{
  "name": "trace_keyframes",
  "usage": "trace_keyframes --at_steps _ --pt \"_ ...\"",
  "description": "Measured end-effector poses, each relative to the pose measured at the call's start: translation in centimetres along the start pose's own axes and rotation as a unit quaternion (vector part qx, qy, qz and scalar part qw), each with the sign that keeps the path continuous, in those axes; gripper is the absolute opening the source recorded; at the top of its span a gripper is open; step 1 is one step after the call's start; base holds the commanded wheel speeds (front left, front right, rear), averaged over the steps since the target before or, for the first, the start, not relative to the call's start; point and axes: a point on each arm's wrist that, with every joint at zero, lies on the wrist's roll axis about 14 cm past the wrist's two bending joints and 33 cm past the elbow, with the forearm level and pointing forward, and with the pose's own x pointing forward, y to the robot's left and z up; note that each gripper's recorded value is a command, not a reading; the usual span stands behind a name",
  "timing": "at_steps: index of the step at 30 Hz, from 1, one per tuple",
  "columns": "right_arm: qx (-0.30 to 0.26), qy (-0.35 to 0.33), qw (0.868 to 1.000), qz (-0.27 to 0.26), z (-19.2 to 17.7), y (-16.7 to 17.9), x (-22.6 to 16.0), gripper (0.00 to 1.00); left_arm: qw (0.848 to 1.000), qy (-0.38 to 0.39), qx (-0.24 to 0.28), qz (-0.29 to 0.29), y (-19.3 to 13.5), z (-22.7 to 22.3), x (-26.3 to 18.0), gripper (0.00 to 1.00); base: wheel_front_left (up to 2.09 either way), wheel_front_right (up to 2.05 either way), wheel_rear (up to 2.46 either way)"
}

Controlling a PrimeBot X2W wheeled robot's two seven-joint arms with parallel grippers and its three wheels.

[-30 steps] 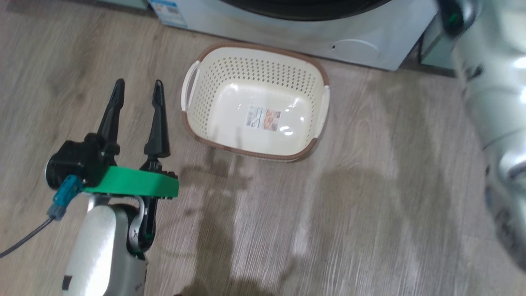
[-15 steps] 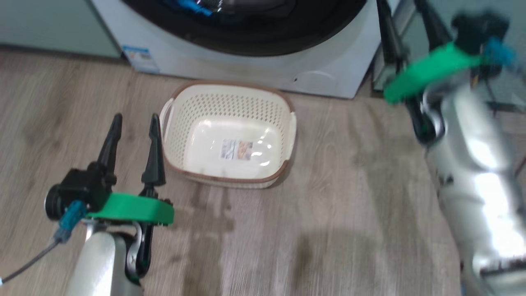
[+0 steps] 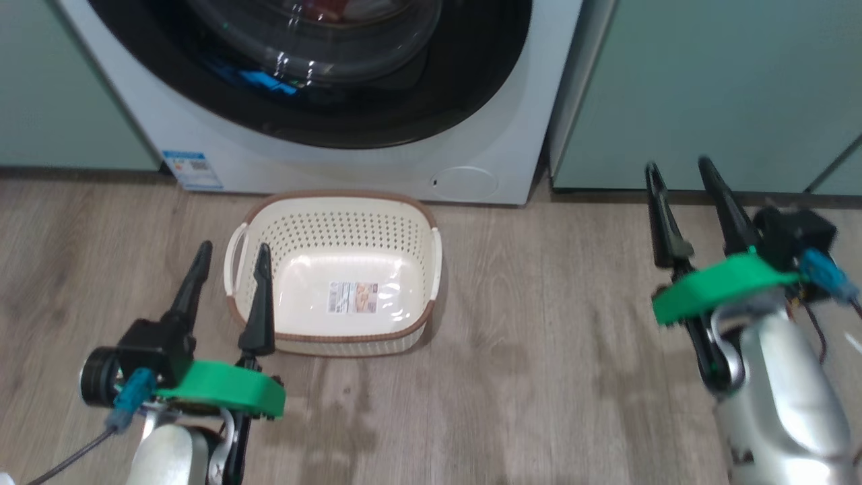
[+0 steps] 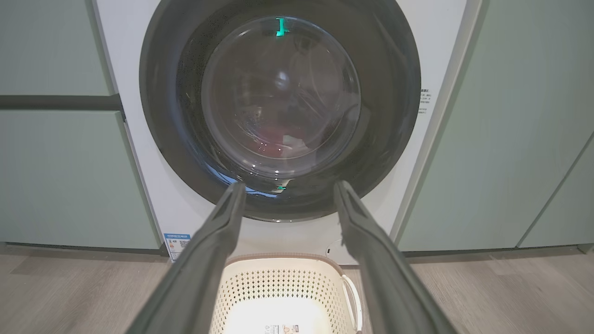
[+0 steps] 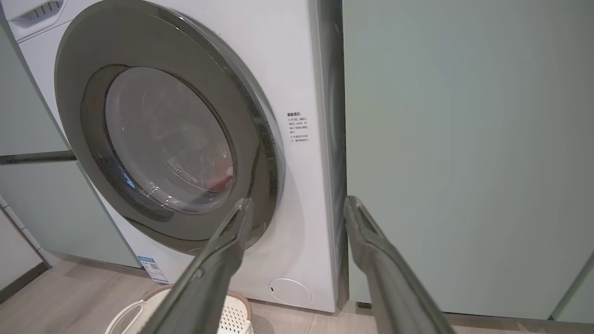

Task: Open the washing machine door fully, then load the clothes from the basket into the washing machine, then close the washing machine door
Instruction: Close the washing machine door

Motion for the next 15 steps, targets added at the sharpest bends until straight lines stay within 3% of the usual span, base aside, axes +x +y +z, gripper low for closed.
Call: trace_keyframes --at_steps 15 --pt "0.015 0.035 0.998 -0.045 -0.5 -2.1 -8.1 1.00 1.000 0.012 0.006 -0.018 -1.2 -0.2 -1.5 1.00 0.00 0.00 0.00"
